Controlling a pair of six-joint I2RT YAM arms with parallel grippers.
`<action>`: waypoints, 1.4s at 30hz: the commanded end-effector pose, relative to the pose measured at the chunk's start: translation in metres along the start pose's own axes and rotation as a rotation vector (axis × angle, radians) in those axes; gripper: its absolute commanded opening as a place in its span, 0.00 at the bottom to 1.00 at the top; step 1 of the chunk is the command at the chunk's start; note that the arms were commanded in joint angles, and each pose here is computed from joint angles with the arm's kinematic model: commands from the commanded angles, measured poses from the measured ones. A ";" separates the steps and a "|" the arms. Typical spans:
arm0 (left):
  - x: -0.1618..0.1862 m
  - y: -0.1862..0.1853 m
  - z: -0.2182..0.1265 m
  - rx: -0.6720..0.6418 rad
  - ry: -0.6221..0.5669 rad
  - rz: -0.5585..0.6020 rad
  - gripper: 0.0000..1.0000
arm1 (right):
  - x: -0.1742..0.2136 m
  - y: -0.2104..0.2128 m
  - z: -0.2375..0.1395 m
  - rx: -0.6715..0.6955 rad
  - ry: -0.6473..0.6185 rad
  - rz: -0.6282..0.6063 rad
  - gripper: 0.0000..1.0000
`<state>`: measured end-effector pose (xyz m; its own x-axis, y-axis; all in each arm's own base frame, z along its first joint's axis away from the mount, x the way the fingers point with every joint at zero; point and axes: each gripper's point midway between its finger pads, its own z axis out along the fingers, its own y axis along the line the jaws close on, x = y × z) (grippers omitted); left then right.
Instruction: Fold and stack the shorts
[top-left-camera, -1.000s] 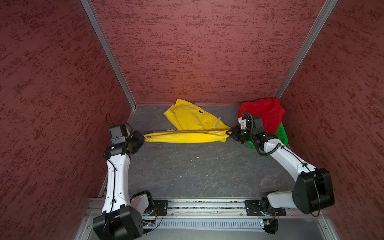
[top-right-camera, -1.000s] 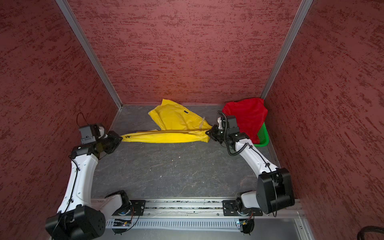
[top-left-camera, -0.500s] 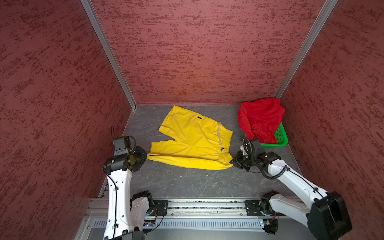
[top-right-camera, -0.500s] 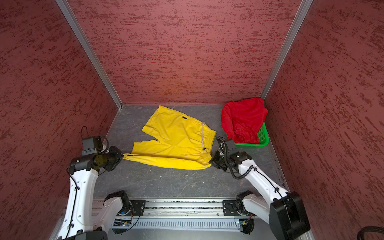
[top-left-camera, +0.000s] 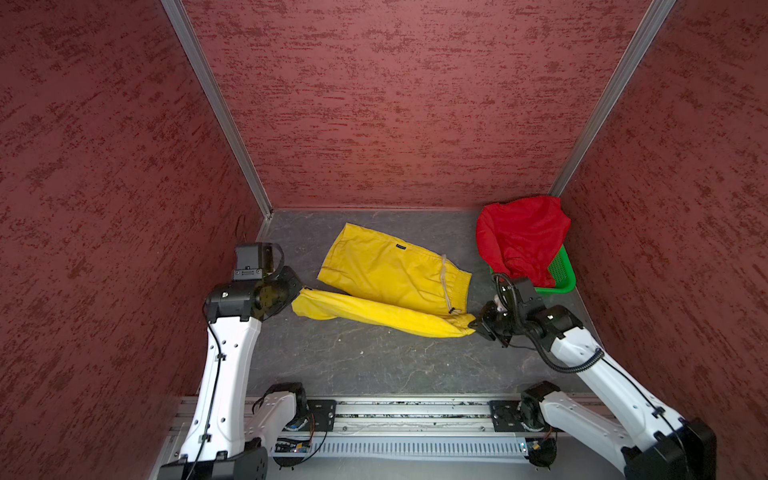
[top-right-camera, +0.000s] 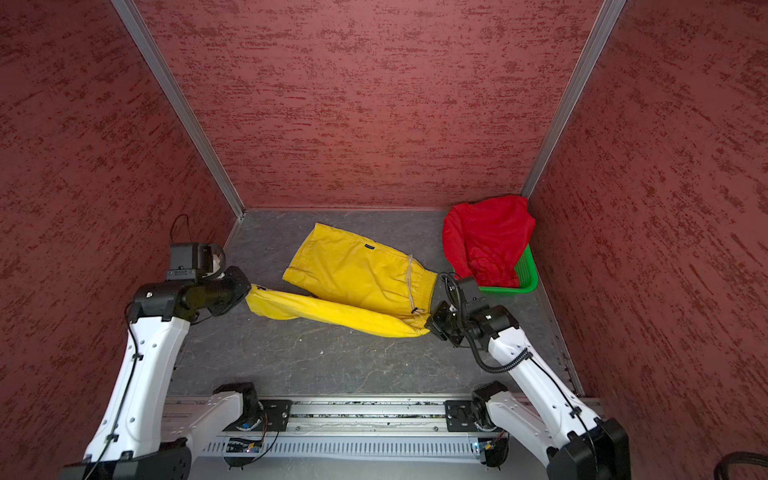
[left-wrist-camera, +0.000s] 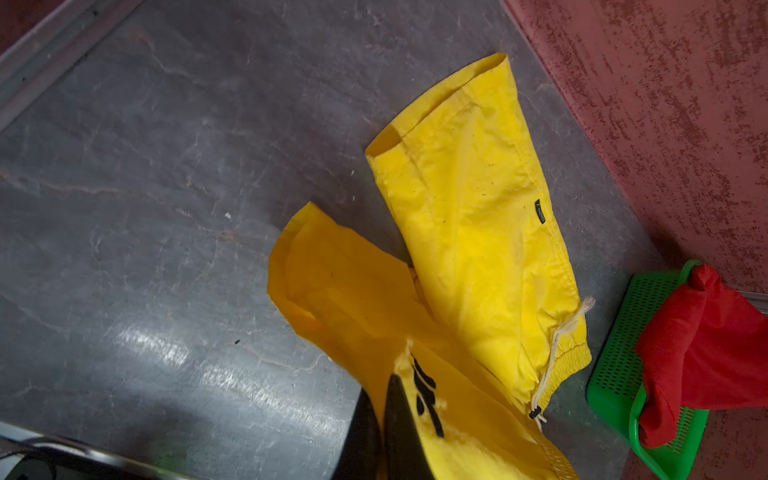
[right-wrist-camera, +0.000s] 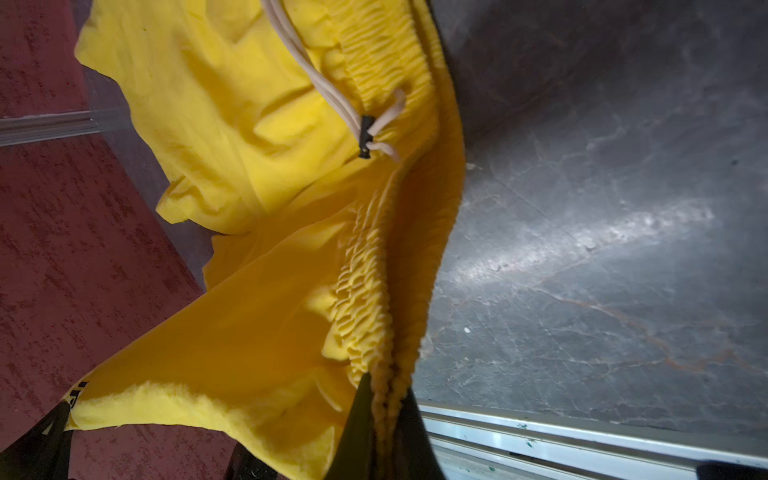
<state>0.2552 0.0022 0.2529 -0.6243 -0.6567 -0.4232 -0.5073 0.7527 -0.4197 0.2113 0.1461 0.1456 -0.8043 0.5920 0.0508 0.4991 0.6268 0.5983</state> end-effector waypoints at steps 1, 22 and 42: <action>-0.031 -0.013 -0.001 0.002 -0.109 0.103 0.00 | -0.023 0.007 -0.013 0.070 -0.081 -0.013 0.00; -0.140 -0.095 0.102 0.038 -0.110 0.276 0.00 | -0.109 0.058 0.034 0.136 0.021 0.085 0.01; -0.153 -0.152 0.293 0.071 0.053 0.267 0.29 | -0.243 0.088 0.093 0.065 -0.168 0.154 0.32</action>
<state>0.5825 -0.0202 0.1746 -0.7508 -0.4039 -0.5226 -0.2559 0.9073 -0.3336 0.4478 0.1188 0.1124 -0.7005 0.7089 0.0820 0.6365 0.5687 0.5210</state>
